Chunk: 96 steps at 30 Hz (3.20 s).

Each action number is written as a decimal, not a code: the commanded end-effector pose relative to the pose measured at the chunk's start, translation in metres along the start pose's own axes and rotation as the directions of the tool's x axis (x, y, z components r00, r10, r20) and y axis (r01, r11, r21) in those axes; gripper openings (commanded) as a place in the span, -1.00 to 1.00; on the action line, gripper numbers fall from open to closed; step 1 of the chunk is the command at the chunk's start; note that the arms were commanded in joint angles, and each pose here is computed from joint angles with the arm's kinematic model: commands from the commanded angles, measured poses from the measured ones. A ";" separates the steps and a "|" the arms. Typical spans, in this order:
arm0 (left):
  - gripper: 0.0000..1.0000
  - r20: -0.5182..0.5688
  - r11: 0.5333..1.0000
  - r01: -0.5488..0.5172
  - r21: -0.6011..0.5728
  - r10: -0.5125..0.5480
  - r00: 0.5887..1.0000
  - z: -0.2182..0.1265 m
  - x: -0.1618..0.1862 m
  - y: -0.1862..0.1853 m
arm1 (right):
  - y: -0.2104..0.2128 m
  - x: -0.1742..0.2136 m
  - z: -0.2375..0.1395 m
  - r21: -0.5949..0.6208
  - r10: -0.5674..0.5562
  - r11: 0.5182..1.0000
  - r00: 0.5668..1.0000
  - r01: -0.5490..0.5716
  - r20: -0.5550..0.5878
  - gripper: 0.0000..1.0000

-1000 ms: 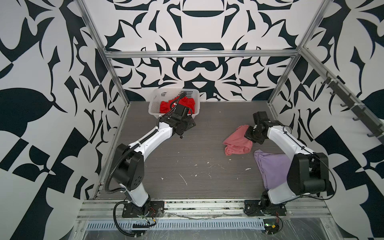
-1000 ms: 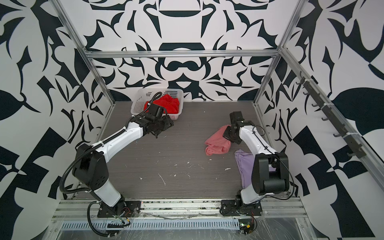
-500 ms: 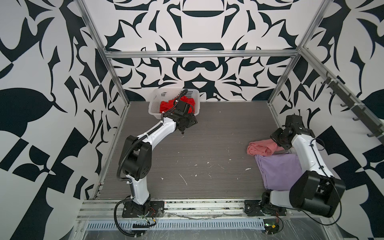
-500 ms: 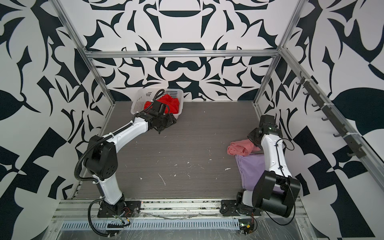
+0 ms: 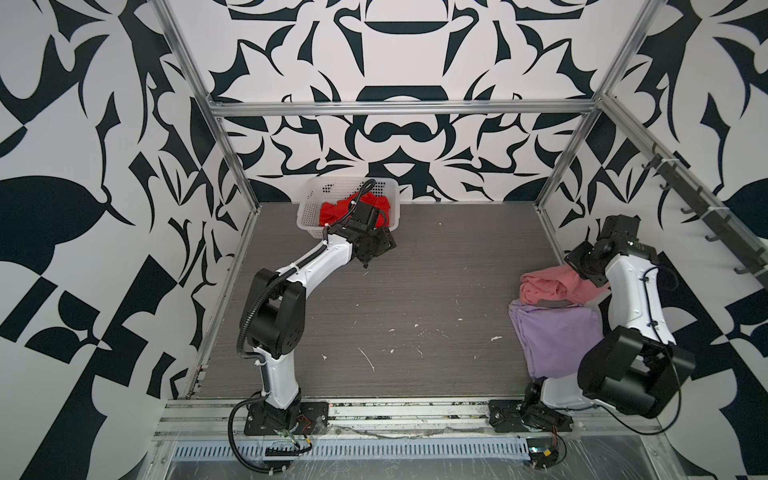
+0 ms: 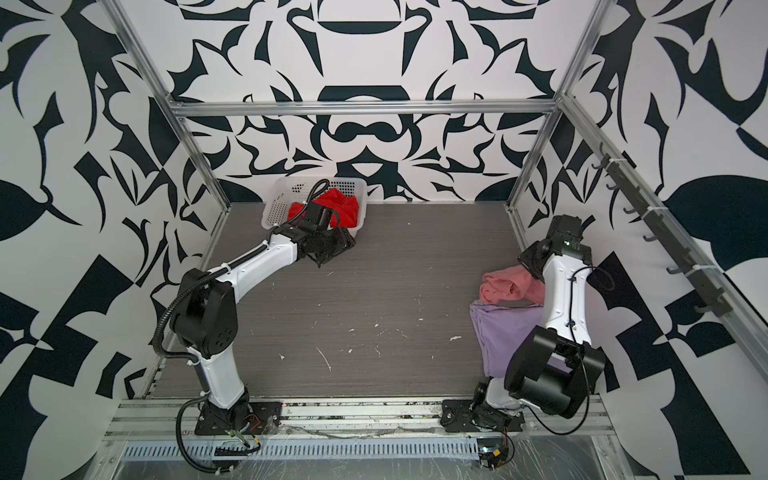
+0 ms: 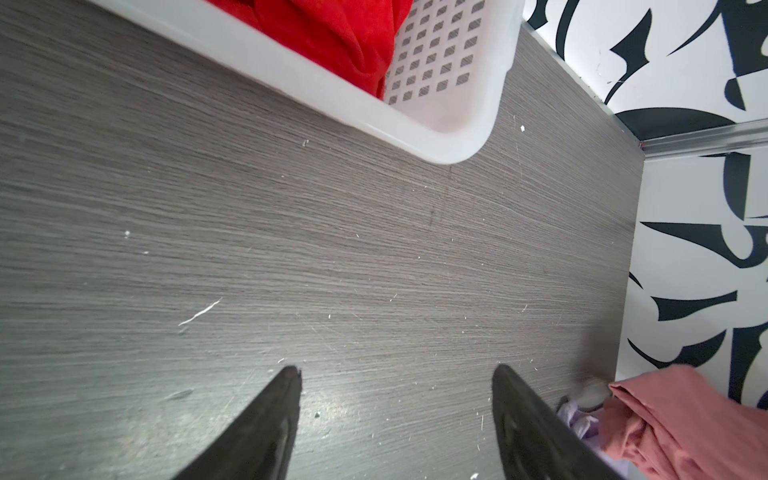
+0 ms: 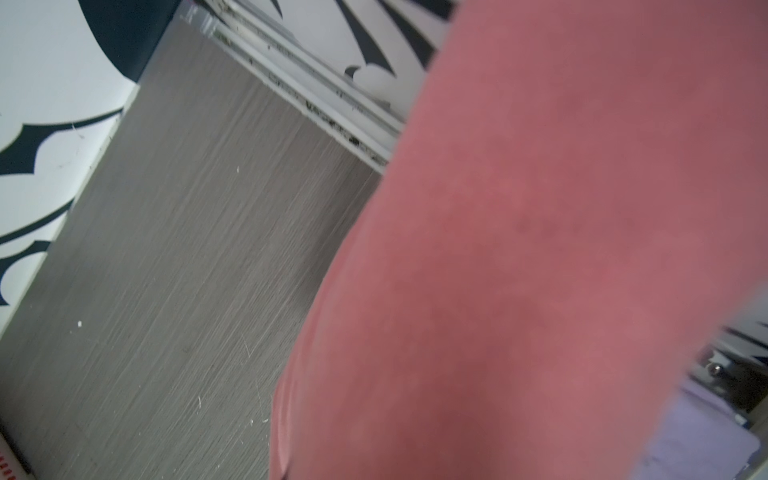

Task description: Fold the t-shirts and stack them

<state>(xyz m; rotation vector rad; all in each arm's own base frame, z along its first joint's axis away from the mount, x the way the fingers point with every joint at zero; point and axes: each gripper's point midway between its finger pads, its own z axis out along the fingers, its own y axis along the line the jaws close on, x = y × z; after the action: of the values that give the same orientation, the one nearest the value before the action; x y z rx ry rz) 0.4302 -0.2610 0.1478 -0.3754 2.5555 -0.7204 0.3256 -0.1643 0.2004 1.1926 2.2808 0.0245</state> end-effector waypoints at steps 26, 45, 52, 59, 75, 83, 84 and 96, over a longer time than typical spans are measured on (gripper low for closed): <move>0.50 -0.035 0.999 0.026 0.029 -0.025 0.999 0.006 0.002 0.001 | -0.040 0.058 -0.016 0.062 0.060 0.996 0.998 -0.059 -0.017 -1.00; 0.50 -0.049 0.999 0.007 0.054 -0.005 0.999 0.004 0.001 -0.007 | -0.131 0.127 0.001 0.378 0.110 0.923 0.991 -0.076 -0.070 -1.00; 0.50 -0.065 0.998 0.006 0.064 -0.002 0.998 0.008 0.003 -0.010 | -0.145 0.140 0.002 0.382 0.161 0.917 0.982 -0.114 -0.094 -1.00; 0.50 -0.054 0.998 0.002 0.063 0.001 0.999 0.007 -0.002 -0.010 | -0.147 0.142 -0.003 0.406 0.228 0.899 0.968 -0.166 -0.108 -1.00; 0.50 -0.073 0.997 0.018 0.078 -0.012 0.997 0.018 -0.010 -0.010 | -0.123 0.115 -0.037 0.277 0.272 0.923 0.962 -0.266 0.016 -1.00; 0.50 -0.083 0.996 0.034 0.077 -0.027 0.996 0.023 -0.011 -0.005 | -0.137 0.134 -0.034 0.344 0.280 0.904 0.960 -0.253 -0.028 -1.00; 0.50 -0.083 0.997 0.036 0.075 -0.029 0.996 0.024 -0.012 -0.004 | -0.139 0.137 -0.033 0.354 0.283 0.900 0.959 -0.254 -0.031 -1.00; 0.50 -0.095 0.995 0.058 0.087 -0.049 0.994 0.029 -0.018 0.000 | -0.160 0.133 -0.046 0.459 0.341 0.826 0.938 -0.327 0.055 -0.03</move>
<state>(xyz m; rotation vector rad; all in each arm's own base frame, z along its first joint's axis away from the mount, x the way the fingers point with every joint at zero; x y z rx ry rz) 0.4528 -0.2659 0.1273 -0.3913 2.6080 -0.8630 0.1310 -0.1404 0.1153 1.8087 2.2125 -0.3184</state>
